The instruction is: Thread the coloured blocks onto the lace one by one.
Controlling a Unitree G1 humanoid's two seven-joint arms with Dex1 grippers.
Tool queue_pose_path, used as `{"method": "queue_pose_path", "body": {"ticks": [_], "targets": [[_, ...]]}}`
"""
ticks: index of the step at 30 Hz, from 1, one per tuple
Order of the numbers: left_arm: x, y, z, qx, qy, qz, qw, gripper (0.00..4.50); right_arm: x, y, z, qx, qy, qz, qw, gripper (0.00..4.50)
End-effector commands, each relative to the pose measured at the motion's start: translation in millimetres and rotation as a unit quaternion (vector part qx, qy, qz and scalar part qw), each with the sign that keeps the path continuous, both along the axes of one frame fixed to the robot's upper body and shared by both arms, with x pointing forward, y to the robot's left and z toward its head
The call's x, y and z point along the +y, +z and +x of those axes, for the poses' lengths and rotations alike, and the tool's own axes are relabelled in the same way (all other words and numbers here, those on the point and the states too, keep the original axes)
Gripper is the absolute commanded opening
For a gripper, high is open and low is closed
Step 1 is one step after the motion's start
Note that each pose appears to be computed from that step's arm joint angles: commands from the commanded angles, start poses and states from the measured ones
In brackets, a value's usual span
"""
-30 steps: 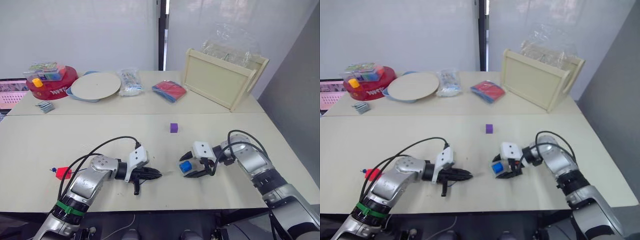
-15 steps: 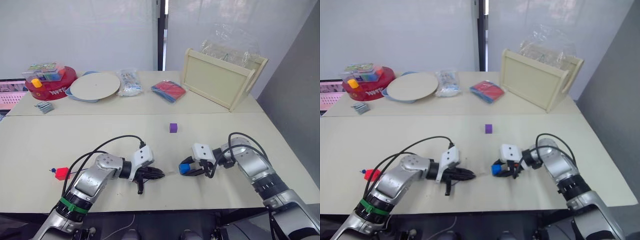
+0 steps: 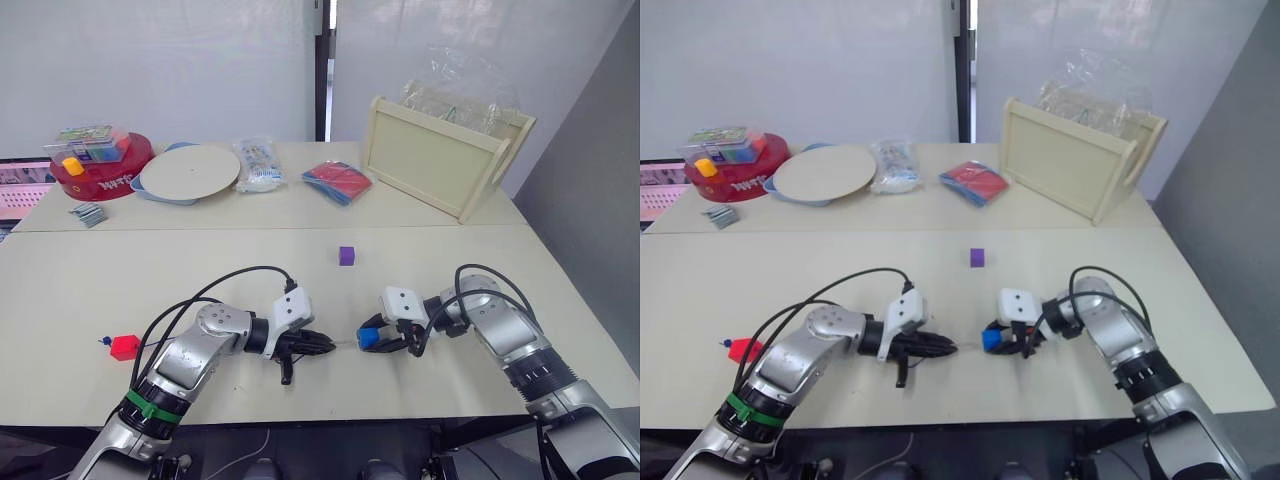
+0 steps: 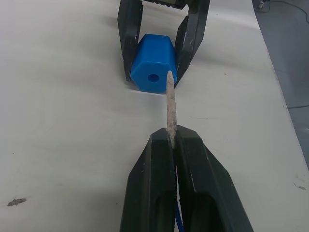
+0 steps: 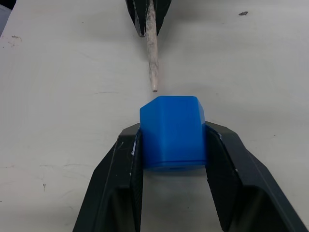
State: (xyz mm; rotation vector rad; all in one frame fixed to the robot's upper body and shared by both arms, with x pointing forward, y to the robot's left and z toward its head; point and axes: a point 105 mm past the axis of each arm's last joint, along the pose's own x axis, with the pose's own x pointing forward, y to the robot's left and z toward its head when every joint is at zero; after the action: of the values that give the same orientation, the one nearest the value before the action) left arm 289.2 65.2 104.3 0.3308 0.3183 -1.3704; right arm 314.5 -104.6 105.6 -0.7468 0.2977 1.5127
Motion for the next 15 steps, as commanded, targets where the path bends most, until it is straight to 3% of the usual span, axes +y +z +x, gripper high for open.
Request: {"method": "queue_pose_path", "body": {"ticks": [1, 15], "targets": [[-4.4, 6.3, 1.6, -0.017, -0.007, 0.007, 1.0, 0.0, 4.2, -1.4, -5.6, 0.005, 0.008, 0.004, 1.0, 1.29], [-15.6, 8.1, -1.1, -0.015, -0.011, -0.007, 1.0, 0.0, 2.3, -2.8, -8.7, 0.01, 0.006, 0.0, 1.0, 1.29]]}}
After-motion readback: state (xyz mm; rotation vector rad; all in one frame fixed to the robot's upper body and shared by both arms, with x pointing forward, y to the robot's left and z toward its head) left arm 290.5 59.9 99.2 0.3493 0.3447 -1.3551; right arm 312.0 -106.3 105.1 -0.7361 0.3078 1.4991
